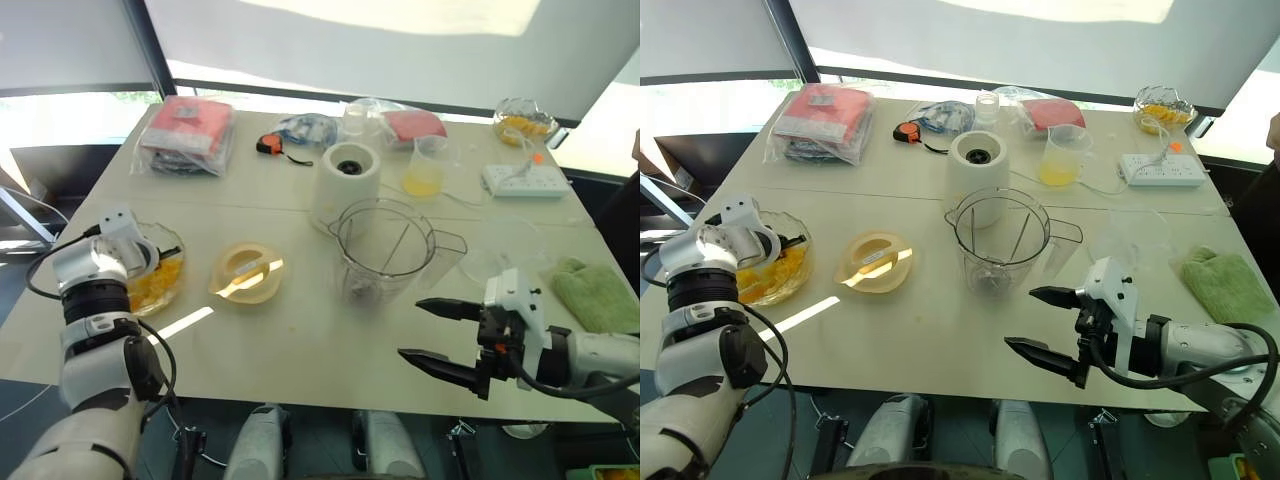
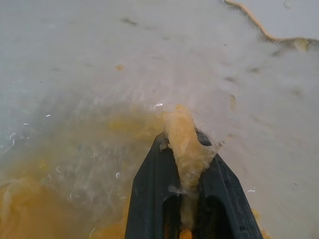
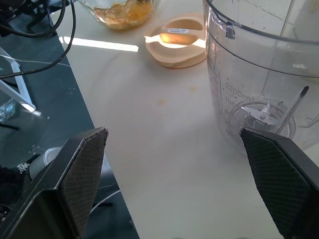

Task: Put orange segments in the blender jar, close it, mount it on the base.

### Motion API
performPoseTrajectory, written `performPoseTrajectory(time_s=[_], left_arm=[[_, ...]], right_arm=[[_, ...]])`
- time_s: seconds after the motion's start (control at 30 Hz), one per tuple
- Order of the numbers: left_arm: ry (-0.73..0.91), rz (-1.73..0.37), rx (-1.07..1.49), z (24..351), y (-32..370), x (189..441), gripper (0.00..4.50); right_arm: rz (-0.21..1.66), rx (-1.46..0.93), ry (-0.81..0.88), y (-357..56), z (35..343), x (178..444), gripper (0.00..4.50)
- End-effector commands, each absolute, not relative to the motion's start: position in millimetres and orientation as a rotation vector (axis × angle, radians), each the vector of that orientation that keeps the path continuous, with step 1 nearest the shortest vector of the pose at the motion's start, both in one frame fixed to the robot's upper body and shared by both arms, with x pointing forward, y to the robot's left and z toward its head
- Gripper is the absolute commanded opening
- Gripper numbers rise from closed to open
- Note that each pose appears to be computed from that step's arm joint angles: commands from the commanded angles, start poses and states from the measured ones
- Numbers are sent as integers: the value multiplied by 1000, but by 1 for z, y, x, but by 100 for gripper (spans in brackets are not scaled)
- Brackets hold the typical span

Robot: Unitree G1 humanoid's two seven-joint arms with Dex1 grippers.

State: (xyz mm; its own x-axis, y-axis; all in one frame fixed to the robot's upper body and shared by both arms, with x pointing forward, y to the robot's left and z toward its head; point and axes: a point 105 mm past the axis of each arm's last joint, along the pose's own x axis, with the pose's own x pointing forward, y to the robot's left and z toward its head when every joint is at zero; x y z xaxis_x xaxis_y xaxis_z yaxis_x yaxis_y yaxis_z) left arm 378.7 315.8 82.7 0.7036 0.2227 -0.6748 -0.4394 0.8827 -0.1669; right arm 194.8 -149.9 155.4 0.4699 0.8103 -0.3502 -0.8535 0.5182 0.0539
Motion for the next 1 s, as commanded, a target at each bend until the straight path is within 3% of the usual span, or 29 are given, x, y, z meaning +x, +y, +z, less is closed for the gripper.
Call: performPoseTrajectory(time_s=[0.03,0.17,0.23,0.43,0.6,0.7,0.8,1.0], left_arm=[[683,396,-316,98,325,372,26],[653,416,-302,122,334,360,26],[616,372,-269,150,339,349,26],[642,83,-66,178,328,324,26],[523,-143,50,212,317,329,26],[385,-386,129,249,280,339,26],[216,-685,88,289,217,356,26],[97,-1179,158,312,115,358,26]], right_arm=[[1032,-151,317,-149,160,196,450],[1035,-141,322,-149,157,198,450],[1034,-126,335,-150,153,199,450],[1023,-102,338,-155,149,205,450],[996,-83,340,-159,145,209,450],[942,-74,354,-172,144,213,450],[882,-66,327,-187,154,215,450],[757,-29,268,-203,163,205,450]])
